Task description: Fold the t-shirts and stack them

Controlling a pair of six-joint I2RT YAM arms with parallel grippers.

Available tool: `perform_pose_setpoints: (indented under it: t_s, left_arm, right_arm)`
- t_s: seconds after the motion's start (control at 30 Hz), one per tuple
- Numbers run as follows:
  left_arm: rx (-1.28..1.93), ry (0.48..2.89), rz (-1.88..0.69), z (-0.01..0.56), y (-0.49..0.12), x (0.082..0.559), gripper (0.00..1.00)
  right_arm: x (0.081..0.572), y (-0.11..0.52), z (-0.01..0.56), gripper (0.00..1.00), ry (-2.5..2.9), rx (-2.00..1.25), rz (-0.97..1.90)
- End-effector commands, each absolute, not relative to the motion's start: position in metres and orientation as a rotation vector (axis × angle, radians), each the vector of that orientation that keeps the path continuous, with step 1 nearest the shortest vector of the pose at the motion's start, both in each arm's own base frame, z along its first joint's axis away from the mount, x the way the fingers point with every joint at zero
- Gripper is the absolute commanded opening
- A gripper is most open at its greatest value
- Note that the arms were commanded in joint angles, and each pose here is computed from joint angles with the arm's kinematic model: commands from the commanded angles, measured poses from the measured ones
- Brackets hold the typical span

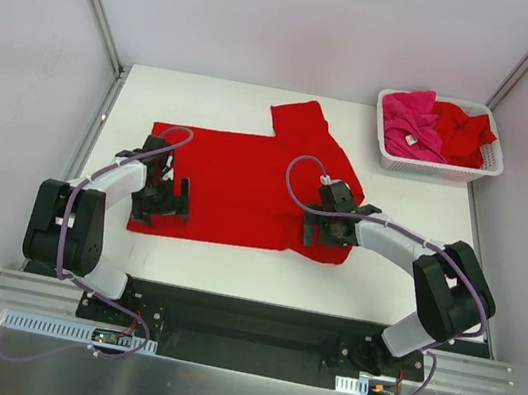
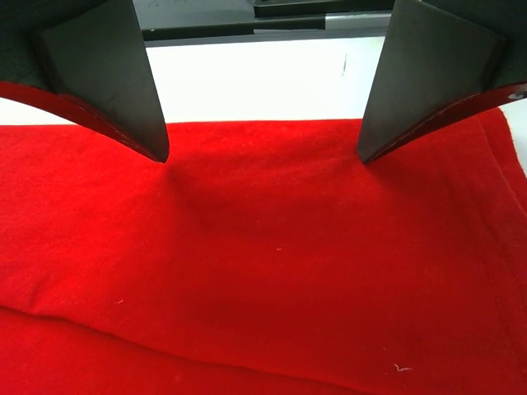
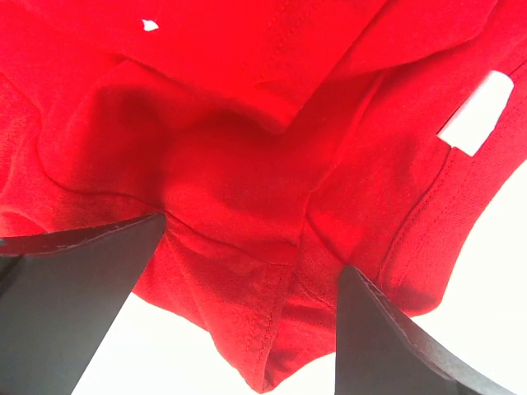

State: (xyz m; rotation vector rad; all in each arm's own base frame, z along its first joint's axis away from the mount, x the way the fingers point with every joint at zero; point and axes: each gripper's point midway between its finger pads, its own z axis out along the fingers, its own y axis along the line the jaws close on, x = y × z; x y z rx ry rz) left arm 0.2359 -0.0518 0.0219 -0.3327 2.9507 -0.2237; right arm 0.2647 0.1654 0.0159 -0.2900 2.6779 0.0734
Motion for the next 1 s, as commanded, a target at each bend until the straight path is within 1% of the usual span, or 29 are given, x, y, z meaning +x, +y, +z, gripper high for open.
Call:
perform_pose_setpoints:
  t_s: [0.0,0.47,0.63,0.7,0.83,0.97]
  left_arm:
    - [-0.386,2.954,-0.274,0.026,-0.06,0.225,0.99]
    - [-0.456,3.017,-0.297,0.022,-0.064,0.207,0.99]
    - [-0.522,3.095,-0.329,0.019,-0.07,0.196,0.99]
    - [-0.57,3.152,-0.311,0.017,-0.071,0.187,0.99]
    - [-0.604,3.156,-0.218,0.018,-0.062,0.181,0.99]
    - [-0.648,3.15,-0.193,0.025,-0.059,0.176,0.99]
  right_arm:
    - [0.212,0.155,-0.003,0.96,2.885,-0.268,0.061]
    - [0.174,0.144,0.001,0.97,2.978,-0.237,-0.05]
    - [0.163,0.133,0.004,0.98,3.012,-0.239,-0.127]
    - [0.162,0.129,0.008,0.98,3.011,-0.242,-0.15]
    - [0.159,0.126,0.014,0.98,3.015,-0.218,-0.158]
    - [0.152,0.122,0.017,0.98,3.016,-0.185,-0.147]
